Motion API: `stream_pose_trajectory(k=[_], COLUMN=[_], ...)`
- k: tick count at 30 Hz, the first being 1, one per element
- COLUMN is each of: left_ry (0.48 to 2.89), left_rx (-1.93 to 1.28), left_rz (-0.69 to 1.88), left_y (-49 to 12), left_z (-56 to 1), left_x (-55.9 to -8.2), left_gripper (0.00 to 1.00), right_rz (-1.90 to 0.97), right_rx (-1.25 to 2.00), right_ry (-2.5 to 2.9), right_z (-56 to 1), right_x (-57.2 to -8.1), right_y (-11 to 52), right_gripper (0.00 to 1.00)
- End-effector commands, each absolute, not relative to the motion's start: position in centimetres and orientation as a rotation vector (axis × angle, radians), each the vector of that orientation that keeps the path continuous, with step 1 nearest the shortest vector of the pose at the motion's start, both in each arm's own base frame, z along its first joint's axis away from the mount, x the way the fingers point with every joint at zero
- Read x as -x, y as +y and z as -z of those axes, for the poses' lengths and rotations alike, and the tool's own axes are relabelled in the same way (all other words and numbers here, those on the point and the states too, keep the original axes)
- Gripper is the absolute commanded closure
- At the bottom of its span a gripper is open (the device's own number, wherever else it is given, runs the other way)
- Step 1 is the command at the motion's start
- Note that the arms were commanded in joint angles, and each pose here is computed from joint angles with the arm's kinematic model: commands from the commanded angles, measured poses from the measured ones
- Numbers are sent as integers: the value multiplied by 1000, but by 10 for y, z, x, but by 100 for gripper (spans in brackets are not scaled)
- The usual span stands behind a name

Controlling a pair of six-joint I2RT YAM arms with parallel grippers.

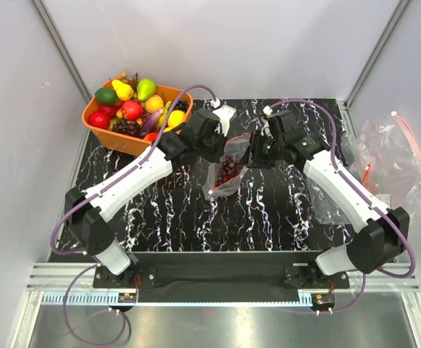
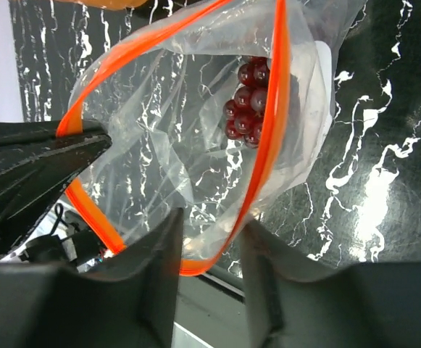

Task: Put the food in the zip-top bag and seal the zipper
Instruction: Adjust the zipper food storage bag at the center of the board.

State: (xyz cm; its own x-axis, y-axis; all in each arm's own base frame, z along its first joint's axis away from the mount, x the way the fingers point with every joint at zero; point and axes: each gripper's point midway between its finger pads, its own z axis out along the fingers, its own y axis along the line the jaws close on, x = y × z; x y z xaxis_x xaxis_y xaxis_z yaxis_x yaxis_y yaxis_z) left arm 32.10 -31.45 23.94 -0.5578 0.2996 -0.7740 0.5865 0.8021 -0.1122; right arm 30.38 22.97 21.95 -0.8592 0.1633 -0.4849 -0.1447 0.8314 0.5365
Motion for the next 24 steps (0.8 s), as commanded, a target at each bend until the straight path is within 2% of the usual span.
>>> stream_pose_trajectory(k=[1, 4, 8, 9, 16, 24], left_ry=[2088, 2092, 2082, 2081, 2046, 2089], left_rx=[-590, -588, -603, -617, -705, -591], left_rz=[505, 499, 527, 551, 791, 760], left_y=[-317, -316, -321, -323, -356, -330], left_z=[-274, -271, -273, -274, -278, -265], left_x=[-326, -327, -325, -322, -304, -325], left_gripper=[100, 100, 100, 100, 100, 99], right_rz=[-723, -714, -699, -664, -527, -570], right_rx=[-30, -40, -39, -41, -15, 14], right_ry=[2495, 2505, 2495, 2487, 2418, 2445], right_z=[-215, -211, -218, -225, -278, -258], right_x=[-300, -296, -290, -289, -291, -312], right_y=[225, 224, 218, 212, 188, 209], right_gripper=[61, 72, 97, 100, 100, 100])
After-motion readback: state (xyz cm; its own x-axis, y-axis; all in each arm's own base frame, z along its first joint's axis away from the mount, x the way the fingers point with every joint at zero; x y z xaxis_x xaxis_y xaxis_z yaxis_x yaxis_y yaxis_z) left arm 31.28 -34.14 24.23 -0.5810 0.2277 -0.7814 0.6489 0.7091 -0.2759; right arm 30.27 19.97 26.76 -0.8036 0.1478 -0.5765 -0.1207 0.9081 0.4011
